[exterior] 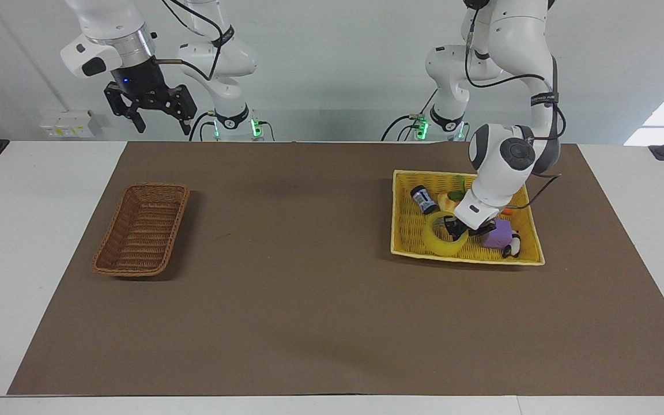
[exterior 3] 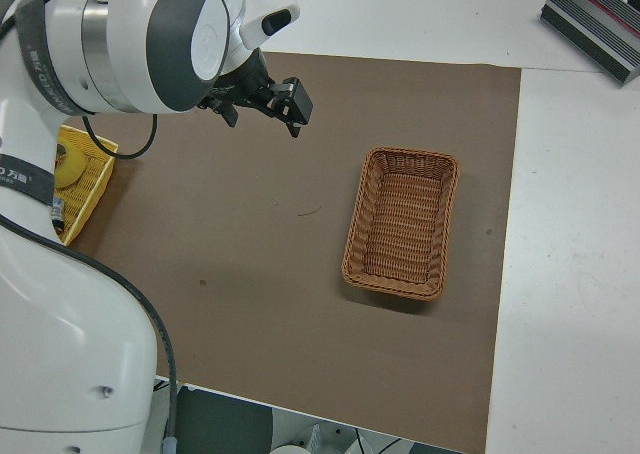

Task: Move tape to another basket
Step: 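Grasp the tape roll's rim with the left gripper and lift it, then lift the tape with the left gripper while the right gripper reaches toward it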

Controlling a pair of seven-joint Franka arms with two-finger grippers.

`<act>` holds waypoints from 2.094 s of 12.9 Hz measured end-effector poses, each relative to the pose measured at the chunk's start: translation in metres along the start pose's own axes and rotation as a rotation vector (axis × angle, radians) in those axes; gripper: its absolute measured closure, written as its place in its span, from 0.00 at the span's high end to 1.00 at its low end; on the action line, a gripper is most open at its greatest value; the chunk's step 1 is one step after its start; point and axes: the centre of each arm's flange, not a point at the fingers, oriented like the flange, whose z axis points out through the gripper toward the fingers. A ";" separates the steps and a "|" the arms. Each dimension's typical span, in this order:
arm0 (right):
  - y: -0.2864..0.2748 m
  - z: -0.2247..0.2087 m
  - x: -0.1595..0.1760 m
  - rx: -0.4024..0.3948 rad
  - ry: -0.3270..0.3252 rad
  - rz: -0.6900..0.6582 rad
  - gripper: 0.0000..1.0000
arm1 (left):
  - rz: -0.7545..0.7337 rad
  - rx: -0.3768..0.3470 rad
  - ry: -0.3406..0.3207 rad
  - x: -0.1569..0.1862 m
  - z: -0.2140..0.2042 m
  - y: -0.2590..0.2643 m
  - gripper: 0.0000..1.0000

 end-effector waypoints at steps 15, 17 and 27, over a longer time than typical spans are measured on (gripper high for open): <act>-0.066 0.044 0.005 0.132 0.040 -0.088 1.00 | -0.031 0.030 -0.062 -0.022 -0.173 -0.010 0.22; -0.097 0.058 0.005 0.165 0.049 -0.122 1.00 | -0.031 0.032 -0.057 -0.026 -0.182 -0.009 0.22; -0.211 0.124 0.009 0.549 -0.067 0.082 1.00 | 0.002 -0.198 -0.104 -0.041 -0.180 0.057 0.22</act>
